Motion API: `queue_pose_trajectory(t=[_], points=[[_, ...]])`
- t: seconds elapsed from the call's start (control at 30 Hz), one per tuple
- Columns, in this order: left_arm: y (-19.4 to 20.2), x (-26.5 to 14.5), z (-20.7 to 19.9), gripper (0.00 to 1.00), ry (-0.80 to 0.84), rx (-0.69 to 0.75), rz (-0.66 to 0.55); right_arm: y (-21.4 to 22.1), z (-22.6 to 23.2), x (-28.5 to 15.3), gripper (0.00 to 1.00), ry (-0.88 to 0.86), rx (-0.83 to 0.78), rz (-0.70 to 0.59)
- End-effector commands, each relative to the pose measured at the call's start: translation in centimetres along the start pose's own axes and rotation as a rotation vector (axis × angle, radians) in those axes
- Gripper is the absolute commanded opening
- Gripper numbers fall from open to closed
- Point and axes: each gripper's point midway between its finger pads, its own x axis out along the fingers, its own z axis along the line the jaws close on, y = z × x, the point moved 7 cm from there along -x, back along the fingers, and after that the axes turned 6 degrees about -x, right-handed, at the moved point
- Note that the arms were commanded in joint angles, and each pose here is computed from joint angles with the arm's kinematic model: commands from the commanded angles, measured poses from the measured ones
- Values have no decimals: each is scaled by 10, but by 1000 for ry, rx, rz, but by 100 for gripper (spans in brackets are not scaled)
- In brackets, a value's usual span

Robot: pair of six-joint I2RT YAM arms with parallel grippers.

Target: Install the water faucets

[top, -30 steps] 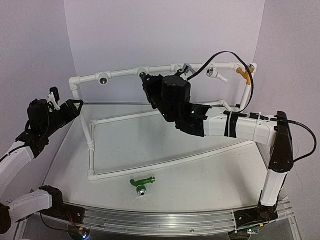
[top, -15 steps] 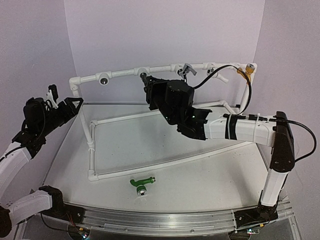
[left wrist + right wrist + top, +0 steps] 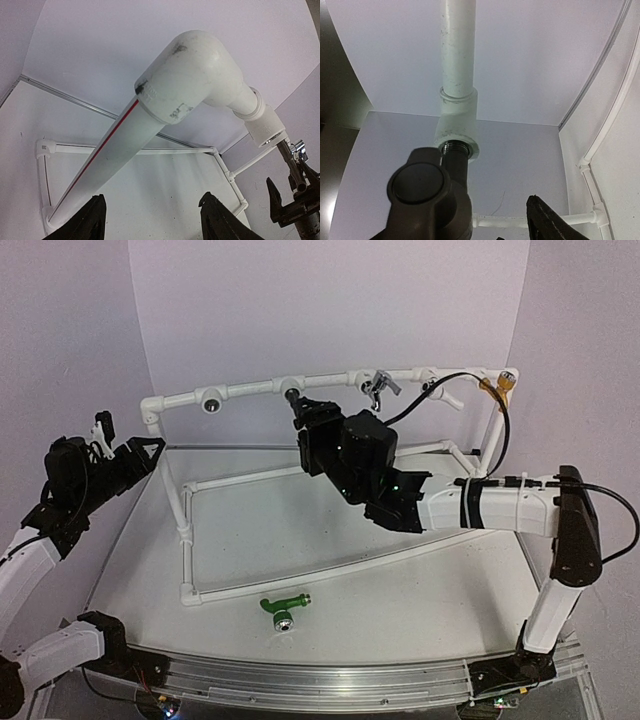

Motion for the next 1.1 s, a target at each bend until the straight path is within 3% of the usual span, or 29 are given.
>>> queue_pose_trajectory(t=[0.0, 0.1, 0.43, 0.57, 0.67, 0.8, 0.97, 1.07], points=[[-15, -8, -16, 67, 46, 24, -44, -25, 19, -16, 90, -44, -112, -75], [-14, -9, -16, 68, 39, 40, -43, -22, 29, -25, 98, -93, -178, -48], [-10, -6, -8, 71, 0, 69, -38, -14, 46, -67, 98, -172, -437, 118], [-7, -2, 1, 82, -46, 83, -36, -3, 35, -86, 98, -79, -624, 237], [-4, -3, 10, 86, -100, 77, -50, 3, 14, -105, 98, -27, -829, 326], [2, 0, 25, 90, -174, 58, -50, 12, -3, -124, 97, -101, -1188, 495], [9, 7, 33, 94, -200, 45, -19, 6, 4, -136, 96, -126, -1715, 555], [8, 10, 32, 94, -199, 53, -13, 5, 18, -133, 96, -90, -2001, 505]])
